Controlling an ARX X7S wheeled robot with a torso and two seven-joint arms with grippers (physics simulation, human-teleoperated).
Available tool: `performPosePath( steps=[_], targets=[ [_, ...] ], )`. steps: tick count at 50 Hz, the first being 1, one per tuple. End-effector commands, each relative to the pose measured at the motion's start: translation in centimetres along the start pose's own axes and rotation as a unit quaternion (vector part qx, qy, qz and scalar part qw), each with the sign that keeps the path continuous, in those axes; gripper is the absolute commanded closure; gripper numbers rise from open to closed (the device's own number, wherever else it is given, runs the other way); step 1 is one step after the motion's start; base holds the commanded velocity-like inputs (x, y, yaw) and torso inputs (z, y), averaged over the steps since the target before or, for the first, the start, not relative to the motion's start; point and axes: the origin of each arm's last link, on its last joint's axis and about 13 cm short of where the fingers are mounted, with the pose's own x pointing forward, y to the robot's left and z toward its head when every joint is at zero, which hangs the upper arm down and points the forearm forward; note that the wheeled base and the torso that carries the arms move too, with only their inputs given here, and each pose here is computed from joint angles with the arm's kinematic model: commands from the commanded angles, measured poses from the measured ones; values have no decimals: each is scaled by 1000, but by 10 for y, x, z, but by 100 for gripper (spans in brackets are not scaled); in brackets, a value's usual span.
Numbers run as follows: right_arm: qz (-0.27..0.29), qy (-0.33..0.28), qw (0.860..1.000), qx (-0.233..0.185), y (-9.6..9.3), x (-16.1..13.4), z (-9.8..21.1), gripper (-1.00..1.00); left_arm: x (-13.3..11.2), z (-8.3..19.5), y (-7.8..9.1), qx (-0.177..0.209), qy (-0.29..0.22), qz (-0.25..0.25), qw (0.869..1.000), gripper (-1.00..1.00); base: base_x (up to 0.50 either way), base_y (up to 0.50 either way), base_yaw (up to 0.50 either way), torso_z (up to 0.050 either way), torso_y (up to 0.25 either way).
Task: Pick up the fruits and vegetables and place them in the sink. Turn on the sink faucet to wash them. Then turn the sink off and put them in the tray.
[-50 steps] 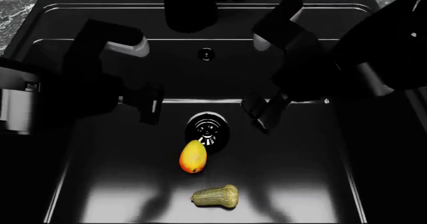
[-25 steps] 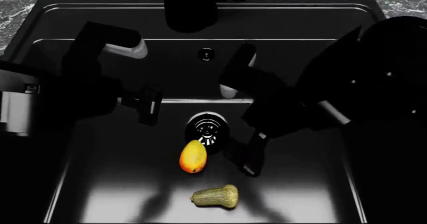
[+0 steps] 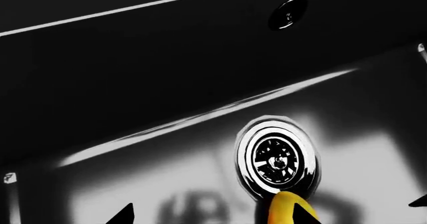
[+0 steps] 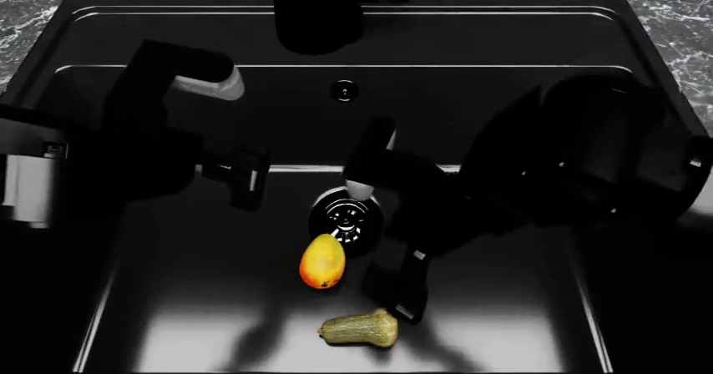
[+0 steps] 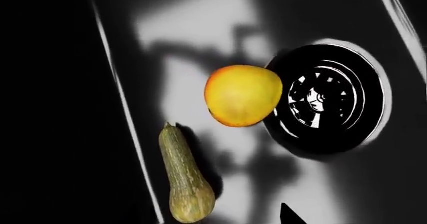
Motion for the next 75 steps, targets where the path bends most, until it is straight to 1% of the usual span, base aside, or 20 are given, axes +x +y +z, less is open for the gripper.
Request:
performPosePath(
  steps=[1, 15, 42, 61, 75],
  targets=[
    [31, 7, 999, -4, 1, 13, -5, -100, 2, -1, 0, -1, 1, -2, 1000, -100, 0, 0, 0, 0, 0],
    [46, 14, 999, 1, 0, 28, -15, -100, 3, -3, 1, -3, 3, -3, 1000, -100, 0, 0, 0, 0, 0],
    [47, 25, 999, 7, 0, 55, -24, -100, 10, -6, 2, -3, 11, -6, 1000, -100, 0, 0, 0, 0, 0],
    [44, 30, 999, 11, -2, 69, -28, -100, 12, -7, 0, -2, 14, -7, 1000, -100, 0, 0, 0, 0, 0],
    [44, 45, 998, 15, -5, 86, -31, -100, 13, -8, 2, -2, 17, -7, 1000, -100, 0, 0, 0, 0, 0]
  ],
)
